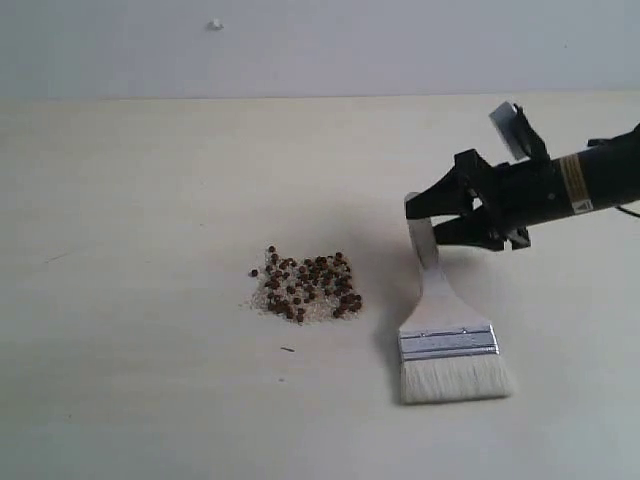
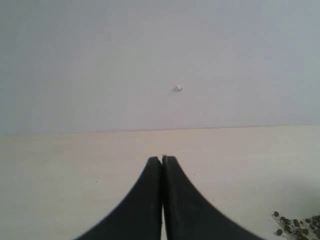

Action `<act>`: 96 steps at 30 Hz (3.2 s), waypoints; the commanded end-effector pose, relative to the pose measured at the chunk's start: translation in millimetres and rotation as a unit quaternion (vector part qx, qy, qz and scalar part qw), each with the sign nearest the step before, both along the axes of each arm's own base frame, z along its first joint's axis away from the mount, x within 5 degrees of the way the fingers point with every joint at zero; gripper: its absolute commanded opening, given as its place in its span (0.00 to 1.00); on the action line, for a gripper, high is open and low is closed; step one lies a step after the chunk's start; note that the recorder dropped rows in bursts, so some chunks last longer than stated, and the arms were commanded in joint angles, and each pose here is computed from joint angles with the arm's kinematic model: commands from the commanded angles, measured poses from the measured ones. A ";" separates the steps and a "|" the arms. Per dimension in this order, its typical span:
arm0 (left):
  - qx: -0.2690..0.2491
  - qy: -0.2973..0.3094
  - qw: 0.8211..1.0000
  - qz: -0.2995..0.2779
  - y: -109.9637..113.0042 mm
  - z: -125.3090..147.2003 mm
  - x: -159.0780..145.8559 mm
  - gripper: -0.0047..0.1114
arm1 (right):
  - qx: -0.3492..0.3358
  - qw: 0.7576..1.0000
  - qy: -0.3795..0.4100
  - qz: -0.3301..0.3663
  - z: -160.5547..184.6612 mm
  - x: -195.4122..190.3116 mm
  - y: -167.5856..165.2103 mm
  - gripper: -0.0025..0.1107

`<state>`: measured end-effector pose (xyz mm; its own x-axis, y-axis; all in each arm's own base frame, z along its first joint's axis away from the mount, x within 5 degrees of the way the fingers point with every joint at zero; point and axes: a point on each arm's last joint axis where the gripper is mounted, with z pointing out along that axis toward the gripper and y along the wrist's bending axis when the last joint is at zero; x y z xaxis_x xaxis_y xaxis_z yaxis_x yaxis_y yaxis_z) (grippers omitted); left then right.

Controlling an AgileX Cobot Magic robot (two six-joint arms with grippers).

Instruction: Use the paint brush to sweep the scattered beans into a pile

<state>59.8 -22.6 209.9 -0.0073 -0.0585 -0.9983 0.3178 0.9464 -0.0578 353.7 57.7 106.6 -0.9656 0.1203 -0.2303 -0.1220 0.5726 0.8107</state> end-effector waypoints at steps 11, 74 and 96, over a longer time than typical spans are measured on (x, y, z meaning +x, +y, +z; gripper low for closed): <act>0.000 -0.002 1.000 -0.003 -0.3 -0.6 -0.6 0.04 | -0.115 0.961 -0.221 -0.119 135.5 -9.6 -19.2 0.06; 0.000 -0.002 1.000 -0.003 -0.3 -0.6 -0.6 0.04 | -0.359 0.688 -0.518 -0.360 137.9 -307.5 -65.1 0.02; 0.000 -0.002 1.000 -0.003 -0.3 -0.6 -0.6 0.04 | -0.403 0.739 -0.436 -0.319 79.6 -299.9 -66.7 0.02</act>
<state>59.8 -22.6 209.9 -0.0073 -0.0585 -0.9983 0.3178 0.9464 -0.0578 54.1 -9.0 187.7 -0.2127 -0.0237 -0.9768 0.1093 0.9929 -0.0479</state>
